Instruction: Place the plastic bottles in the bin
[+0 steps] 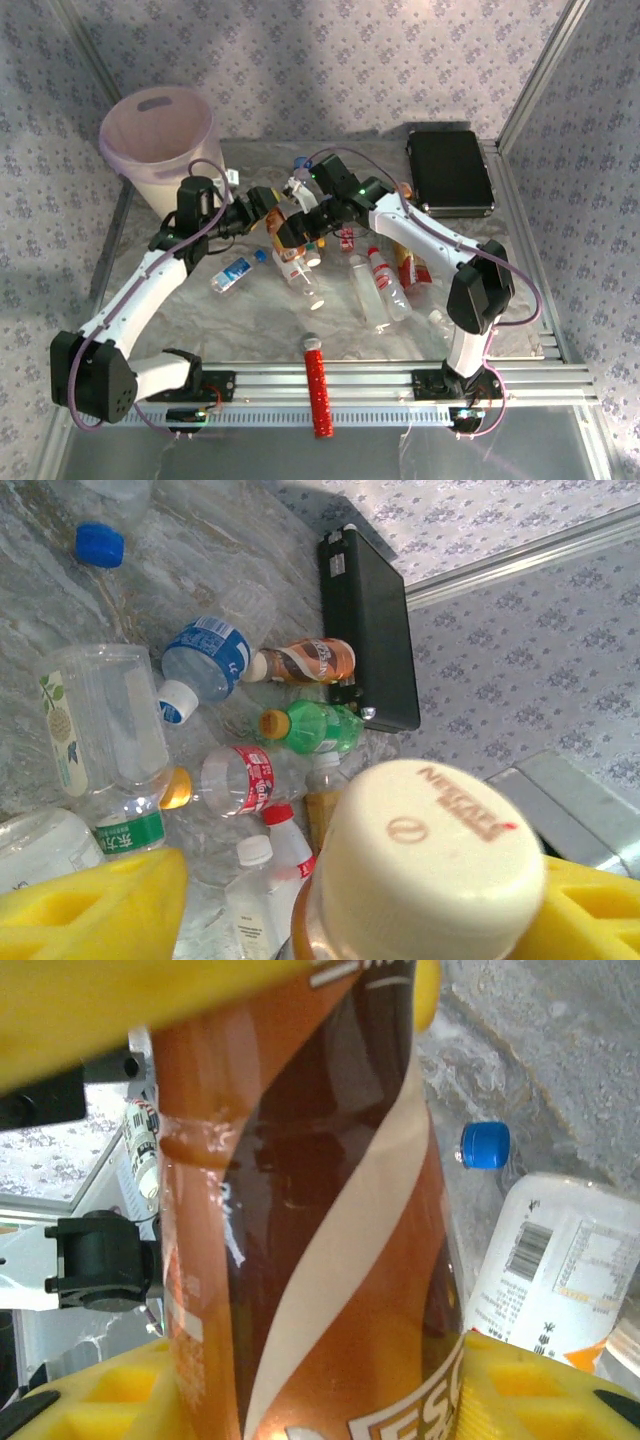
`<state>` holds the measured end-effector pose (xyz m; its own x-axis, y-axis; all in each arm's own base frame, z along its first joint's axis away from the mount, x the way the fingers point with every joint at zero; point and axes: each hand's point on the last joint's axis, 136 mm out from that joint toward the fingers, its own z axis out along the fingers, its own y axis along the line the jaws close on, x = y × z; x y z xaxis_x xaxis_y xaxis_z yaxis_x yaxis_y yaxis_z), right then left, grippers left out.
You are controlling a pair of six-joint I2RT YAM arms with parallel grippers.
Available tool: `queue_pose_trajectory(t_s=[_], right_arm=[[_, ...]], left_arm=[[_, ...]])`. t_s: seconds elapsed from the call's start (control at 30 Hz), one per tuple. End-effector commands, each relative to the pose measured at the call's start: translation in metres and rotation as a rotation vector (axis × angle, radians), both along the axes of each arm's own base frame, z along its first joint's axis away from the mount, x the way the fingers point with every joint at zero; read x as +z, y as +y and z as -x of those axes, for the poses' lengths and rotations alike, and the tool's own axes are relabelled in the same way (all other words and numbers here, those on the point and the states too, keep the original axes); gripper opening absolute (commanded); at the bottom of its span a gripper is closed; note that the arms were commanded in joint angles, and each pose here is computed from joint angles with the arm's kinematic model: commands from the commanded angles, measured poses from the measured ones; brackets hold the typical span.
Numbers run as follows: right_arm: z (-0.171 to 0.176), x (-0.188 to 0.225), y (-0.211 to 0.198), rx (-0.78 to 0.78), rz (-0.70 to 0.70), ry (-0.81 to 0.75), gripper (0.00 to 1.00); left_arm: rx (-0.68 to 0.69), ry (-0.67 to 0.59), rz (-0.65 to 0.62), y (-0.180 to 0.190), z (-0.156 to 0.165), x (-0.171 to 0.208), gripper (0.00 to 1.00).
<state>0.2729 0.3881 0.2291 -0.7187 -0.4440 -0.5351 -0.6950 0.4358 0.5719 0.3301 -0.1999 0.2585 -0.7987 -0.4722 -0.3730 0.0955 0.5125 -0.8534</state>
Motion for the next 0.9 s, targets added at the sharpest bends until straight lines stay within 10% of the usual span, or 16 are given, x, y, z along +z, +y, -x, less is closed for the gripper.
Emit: queue_pose_trajectory(t_s=[0.0,0.5,0.87], right_arm=[[-0.004,0.026,0.005,-0.004,-0.077,-0.065,0.51],[-0.008,0.024,0.004,-0.007,-0.061,-0.08,0.53],[-0.009,0.052,-0.032,-0.052,-0.035,-0.118,0.91]], left_arm=[[-0.028,-0.041,0.036,-0.008,-0.001,0.016,0.7],[-0.025,-0.049,0.039,-0.011,-0.008,0.022,0.34],[-0.022,-0.1,-0.036,-0.005,-0.02,0.043,0.29]])
